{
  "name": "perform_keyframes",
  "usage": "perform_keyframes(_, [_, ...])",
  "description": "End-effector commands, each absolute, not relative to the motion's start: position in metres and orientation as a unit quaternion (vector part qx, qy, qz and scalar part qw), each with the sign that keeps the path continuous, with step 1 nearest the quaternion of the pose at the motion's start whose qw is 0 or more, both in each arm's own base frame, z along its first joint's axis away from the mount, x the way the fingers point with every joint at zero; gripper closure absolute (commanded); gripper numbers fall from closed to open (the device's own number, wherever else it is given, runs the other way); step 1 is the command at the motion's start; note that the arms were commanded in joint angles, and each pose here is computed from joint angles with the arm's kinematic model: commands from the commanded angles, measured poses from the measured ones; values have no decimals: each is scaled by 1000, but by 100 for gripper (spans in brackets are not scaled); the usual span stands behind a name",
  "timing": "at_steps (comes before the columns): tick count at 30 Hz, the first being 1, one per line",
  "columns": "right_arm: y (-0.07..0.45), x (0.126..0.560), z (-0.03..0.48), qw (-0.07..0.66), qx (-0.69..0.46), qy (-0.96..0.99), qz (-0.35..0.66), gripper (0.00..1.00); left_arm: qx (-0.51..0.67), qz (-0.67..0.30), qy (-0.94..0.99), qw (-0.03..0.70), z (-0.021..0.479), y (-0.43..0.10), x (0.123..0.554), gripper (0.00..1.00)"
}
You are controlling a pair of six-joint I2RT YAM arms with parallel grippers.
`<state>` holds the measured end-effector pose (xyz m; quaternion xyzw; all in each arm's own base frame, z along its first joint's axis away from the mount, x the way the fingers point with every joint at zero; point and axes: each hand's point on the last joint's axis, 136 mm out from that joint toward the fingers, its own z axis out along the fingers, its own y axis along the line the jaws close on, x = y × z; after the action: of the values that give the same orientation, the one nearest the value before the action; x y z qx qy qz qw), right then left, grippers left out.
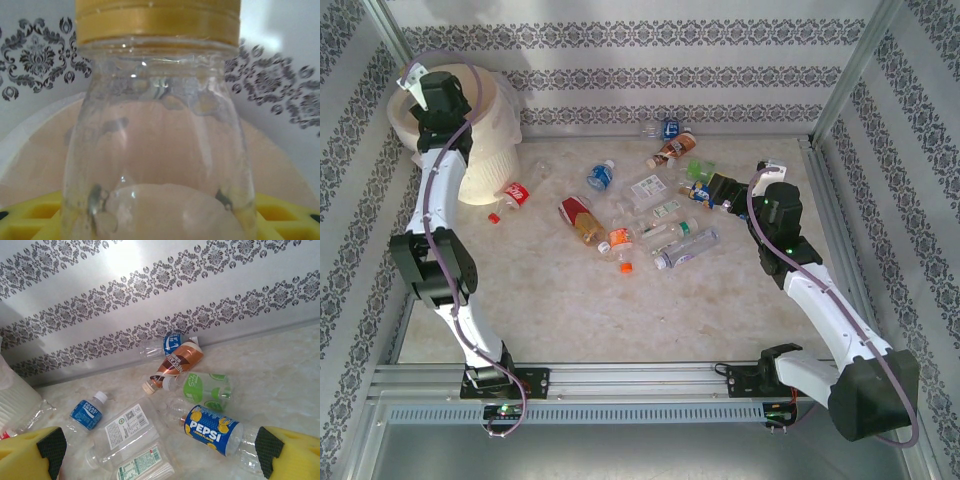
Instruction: Put the plastic bottles in the bin
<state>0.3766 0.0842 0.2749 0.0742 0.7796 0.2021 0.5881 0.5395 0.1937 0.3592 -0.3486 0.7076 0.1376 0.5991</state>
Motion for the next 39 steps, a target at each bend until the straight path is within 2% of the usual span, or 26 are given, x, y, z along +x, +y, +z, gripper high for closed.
perform_keyframes(1, [86,374,294,604,67,768,202,2,-359,152,742,546,328,206,539,38])
perform_keyframes(9, [83,374,286,599,73,774,191,2,-397,81,779,479,299,186,535,39])
perform_keyframes(16, [87,378,280,587,67,784,191,2,-400,27,790,463,307,166,520,36])
perform_keyframes(28, [85,388,250,552,99,808,182,2,-381,-23,789,482,341,148,518,12])
perform_keyframes(35, [56,372,188,487,214,834,143,2,-321,-73,786,523,377,124,515,1])
perform_keyframes(39, [57,358,150,429,261,851,153,2,-266,-98,780,558,409,105,506,0])
